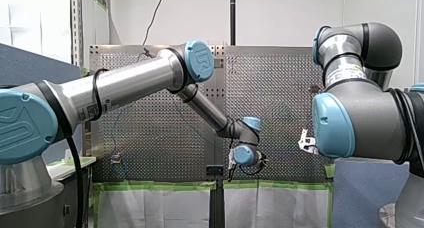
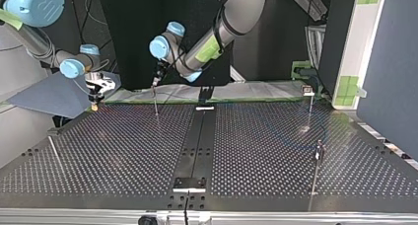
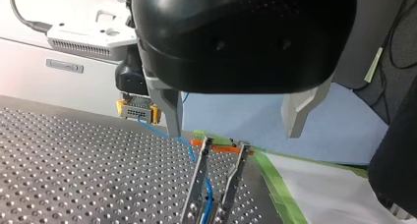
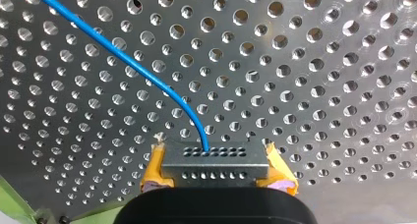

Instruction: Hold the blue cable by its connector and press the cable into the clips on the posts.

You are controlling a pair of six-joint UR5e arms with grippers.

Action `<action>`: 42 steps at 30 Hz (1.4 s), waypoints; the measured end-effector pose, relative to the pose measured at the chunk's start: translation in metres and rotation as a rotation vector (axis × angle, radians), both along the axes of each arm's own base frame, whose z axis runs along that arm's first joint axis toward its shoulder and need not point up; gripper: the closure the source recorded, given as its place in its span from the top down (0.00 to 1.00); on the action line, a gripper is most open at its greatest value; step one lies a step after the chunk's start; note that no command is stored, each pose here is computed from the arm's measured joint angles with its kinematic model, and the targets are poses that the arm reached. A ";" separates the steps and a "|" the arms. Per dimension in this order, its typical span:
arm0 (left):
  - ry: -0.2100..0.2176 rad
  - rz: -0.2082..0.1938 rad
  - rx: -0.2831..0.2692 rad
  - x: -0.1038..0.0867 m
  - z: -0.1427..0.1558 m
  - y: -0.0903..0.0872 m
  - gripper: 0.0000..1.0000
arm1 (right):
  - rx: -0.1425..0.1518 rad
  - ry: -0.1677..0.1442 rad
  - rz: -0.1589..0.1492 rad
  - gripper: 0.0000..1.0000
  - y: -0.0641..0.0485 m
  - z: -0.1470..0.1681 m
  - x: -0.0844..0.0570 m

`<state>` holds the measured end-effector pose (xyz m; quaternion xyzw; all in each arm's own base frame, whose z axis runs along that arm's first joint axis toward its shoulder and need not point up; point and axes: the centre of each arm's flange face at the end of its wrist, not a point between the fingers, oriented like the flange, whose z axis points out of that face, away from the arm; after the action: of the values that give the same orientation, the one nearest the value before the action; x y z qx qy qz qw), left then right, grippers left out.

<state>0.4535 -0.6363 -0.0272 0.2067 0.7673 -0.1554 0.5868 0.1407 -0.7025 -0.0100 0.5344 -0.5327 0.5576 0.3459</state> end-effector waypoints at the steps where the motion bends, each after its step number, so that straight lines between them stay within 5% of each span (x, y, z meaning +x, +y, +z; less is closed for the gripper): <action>1: -0.001 0.001 -0.004 0.000 -0.001 0.000 1.00 | 0.000 0.000 0.000 0.00 0.000 0.000 0.000; 22: 0.000 0.017 -0.016 0.003 -0.001 0.002 1.00 | -0.001 0.000 0.003 0.00 0.000 0.000 0.002; 42: 0.012 0.036 0.038 -0.006 0.003 0.005 1.00 | 0.000 0.000 0.009 0.00 0.001 0.000 0.007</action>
<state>0.4478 -0.6309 -0.0238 0.2030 0.7773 -0.1312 0.5809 0.1473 -0.7012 -0.0099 0.5370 -0.5302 0.5592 0.3433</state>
